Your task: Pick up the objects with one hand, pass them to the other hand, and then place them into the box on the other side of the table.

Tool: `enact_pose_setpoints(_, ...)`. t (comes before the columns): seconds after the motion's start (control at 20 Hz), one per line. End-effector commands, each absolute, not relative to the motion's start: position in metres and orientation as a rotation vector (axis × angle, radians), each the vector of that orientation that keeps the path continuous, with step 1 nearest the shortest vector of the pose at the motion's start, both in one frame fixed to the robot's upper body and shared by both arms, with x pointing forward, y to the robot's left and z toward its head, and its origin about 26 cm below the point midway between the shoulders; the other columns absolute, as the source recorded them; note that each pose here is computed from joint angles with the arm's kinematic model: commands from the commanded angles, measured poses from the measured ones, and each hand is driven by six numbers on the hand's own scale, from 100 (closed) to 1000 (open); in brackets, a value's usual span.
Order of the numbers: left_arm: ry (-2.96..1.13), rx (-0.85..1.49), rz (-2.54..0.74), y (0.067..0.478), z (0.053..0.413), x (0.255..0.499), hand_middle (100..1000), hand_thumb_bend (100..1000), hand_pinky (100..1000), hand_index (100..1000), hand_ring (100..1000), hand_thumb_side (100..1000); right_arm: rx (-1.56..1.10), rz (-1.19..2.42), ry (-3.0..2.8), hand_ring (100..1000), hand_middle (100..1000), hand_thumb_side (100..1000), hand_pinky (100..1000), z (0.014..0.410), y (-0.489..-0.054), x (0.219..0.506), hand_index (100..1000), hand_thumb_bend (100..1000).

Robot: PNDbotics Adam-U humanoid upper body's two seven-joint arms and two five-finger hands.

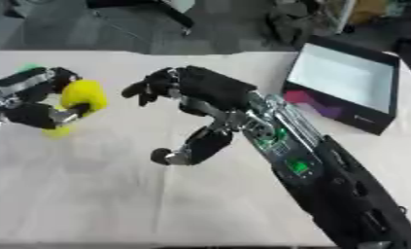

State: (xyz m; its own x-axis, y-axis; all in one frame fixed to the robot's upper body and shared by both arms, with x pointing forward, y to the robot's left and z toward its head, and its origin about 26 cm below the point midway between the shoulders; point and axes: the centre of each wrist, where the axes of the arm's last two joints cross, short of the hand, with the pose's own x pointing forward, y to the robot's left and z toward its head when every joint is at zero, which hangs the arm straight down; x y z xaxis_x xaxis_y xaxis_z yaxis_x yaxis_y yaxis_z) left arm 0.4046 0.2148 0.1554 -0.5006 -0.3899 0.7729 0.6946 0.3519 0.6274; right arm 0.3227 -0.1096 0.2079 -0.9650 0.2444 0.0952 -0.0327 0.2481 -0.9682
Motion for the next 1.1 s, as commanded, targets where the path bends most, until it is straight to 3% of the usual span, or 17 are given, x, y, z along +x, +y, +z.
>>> enact_pose_setpoints(0.05,-1.595,-0.374,-1.427,0.190,0.167,0.404,508,134,712,607,494,248,-0.215,1.804,-2.338,698,662,231,718,0.221,-0.105,0.319,882,433)
enact_pose_setpoints(0.5,-1.515,-0.522,-1.525,0.162,0.169,0.397,513,134,716,613,498,260,-0.287,1.825,-2.349,700,673,249,723,0.222,-0.103,0.319,875,410)
enact_pose_setpoints(1.1,-1.523,-0.526,-1.485,0.170,0.173,0.396,512,124,718,613,498,263,-0.488,1.953,-2.270,714,711,260,740,0.212,-0.109,0.322,863,355)
